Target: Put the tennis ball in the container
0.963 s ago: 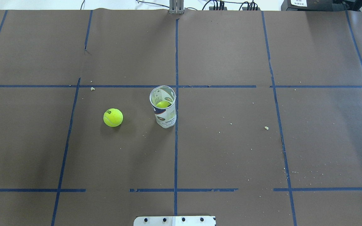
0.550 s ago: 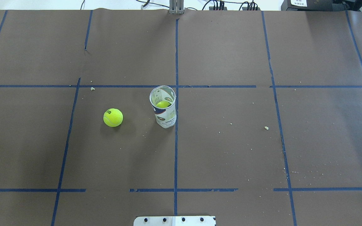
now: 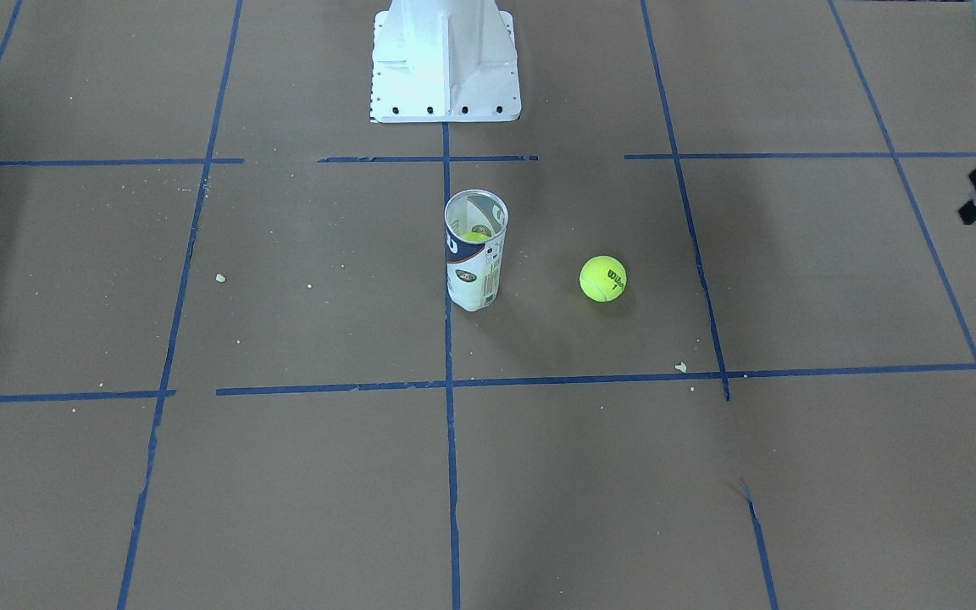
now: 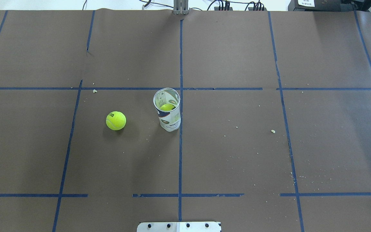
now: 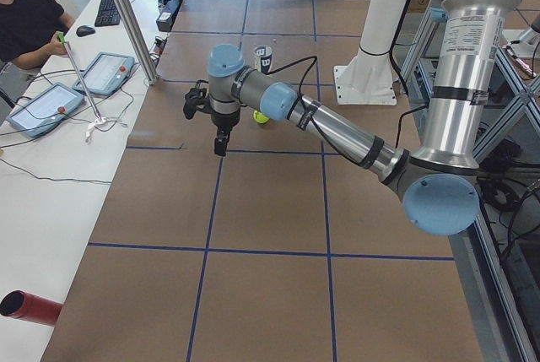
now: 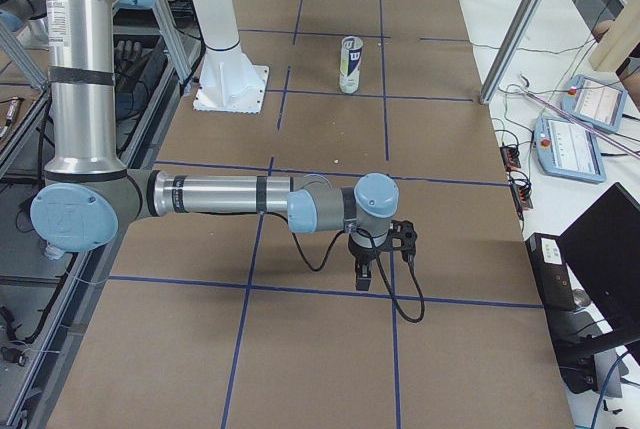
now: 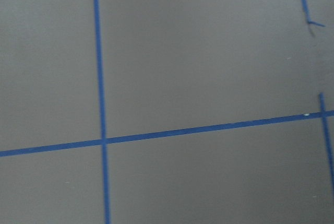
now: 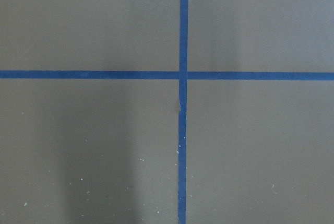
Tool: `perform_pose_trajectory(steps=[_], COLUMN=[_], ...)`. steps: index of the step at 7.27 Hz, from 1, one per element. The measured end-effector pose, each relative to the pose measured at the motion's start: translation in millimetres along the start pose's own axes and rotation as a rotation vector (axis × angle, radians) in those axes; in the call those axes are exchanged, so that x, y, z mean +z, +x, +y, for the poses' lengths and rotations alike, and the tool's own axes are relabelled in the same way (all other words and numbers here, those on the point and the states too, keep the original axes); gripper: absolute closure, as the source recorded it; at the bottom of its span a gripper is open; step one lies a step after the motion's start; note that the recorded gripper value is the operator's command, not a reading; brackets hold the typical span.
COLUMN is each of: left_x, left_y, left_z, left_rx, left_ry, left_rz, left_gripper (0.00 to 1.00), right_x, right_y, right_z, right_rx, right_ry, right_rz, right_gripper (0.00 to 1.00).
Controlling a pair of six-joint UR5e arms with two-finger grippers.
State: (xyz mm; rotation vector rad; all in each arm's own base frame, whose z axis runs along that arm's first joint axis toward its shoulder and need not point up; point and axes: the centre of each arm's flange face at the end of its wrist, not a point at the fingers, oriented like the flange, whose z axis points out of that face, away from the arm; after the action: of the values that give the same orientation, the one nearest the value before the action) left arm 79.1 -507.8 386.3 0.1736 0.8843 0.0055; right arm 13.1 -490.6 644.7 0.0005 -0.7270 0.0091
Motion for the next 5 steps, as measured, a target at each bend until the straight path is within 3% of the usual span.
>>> perform_pose_trajectory(steps=[2, 5], left_x=[33.0, 109.1], left_y=[120.6, 238.2], left_z=[15.1, 38.0], left_rx=[-0.082, -0.102], left_ry=[-0.047, -0.074], left_rz=[0.051, 0.020], left_gripper=[0.00, 0.00], right_x=[0.0, -0.1], right_y=[0.0, 0.1], right_z=[0.0, 0.0], right_rx=[0.000, 0.000], right_ry=[0.000, 0.000], right_rz=[0.000, 0.000], right_gripper=[0.00, 0.00])
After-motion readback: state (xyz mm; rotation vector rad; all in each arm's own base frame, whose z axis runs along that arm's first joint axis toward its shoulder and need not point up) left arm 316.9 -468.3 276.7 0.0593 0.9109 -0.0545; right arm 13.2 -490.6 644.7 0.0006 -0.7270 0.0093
